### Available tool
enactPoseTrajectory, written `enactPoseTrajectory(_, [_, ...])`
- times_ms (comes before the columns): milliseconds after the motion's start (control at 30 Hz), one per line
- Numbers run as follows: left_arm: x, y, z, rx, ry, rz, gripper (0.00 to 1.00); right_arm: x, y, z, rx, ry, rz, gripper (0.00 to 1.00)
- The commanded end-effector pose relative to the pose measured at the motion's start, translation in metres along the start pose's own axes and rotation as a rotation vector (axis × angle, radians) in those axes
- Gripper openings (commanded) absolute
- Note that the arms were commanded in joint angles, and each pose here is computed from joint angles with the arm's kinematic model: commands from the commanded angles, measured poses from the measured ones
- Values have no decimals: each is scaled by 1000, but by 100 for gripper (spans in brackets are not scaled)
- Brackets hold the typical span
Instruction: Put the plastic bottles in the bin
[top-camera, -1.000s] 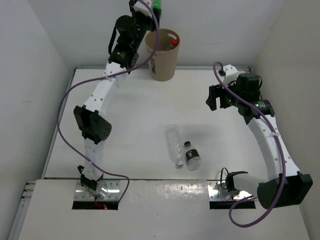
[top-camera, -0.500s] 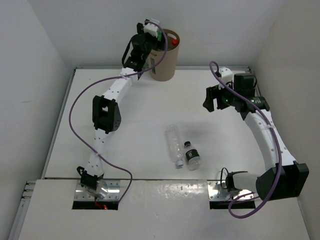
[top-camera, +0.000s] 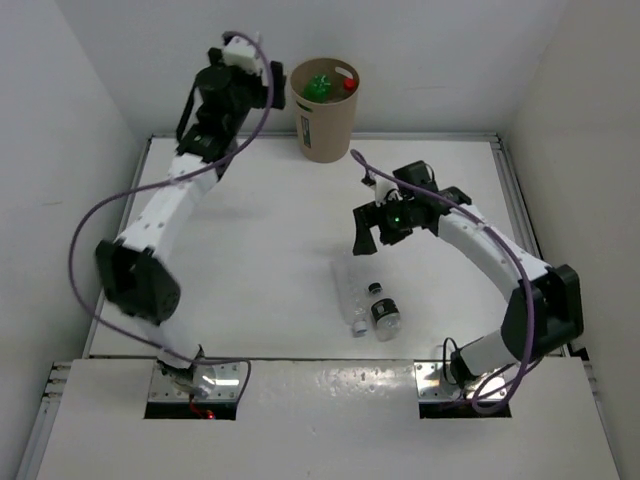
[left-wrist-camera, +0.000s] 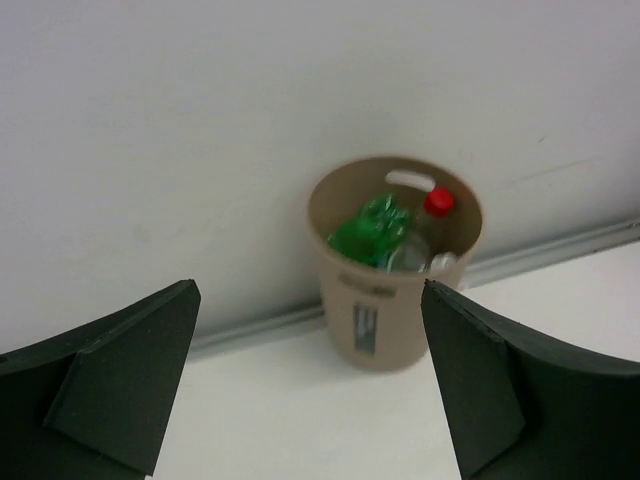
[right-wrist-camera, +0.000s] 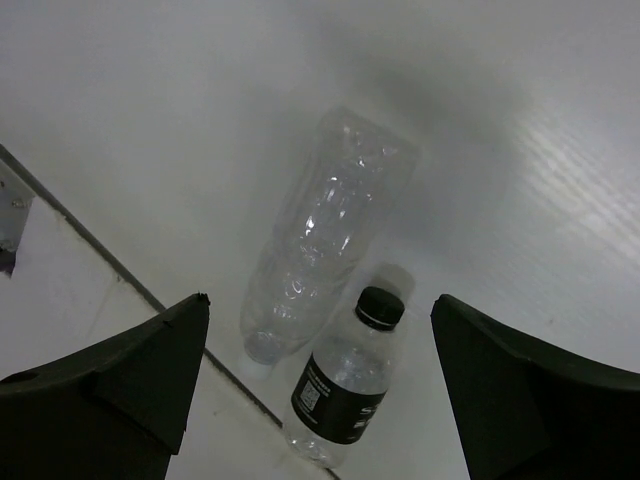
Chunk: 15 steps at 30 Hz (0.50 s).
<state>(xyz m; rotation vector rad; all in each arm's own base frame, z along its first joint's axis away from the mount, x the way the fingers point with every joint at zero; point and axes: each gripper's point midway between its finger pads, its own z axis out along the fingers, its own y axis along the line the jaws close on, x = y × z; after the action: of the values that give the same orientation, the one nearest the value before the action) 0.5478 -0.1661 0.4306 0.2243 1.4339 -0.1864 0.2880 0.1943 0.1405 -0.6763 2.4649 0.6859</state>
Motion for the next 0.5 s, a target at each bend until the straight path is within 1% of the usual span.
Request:
enactPoseTrajectory(0, [-40, 27, -88, -67, -24, -27, 100, 18, -1, 23, 33, 122, 121, 91])
enactPoseTrajectory(33, [-2, 33, -104, -87, 69, -11, 100, 4, -3, 23, 53, 105, 118, 91])
enactPoseTrajectory(100, [9, 50, -133, -135, 103, -7, 100, 21, -7, 42, 77, 214, 143, 91])
enactPoseTrajectory(133, [18, 58, -157, -164, 130, -4, 100, 9, -7, 49, 81, 213, 136, 91])
enactPoseTrajectory(267, [42, 73, -197, -228, 207, -46, 100, 18, 8, 75, 41, 292, 160, 91])
enactPoseTrajectory(300, [44, 72, -203, -229, 218, -58, 100, 26, 8, 87, 38, 327, 159, 91])
enactPoseTrajectory(333, [44, 74, -207, -242, 220, -79, 100, 28, 9, 91, 41, 335, 159, 91])
enactPoseTrajectory(367, [51, 73, -212, -243, 247, -78, 100, 30, 10, 95, 40, 344, 155, 91])
enactPoseTrajectory(433, [52, 74, -220, -244, 251, -92, 100, 33, 14, 108, 37, 364, 144, 91])
enactPoseTrajectory(467, [59, 73, -221, -246, 271, -102, 100, 30, 15, 111, 38, 362, 134, 90])
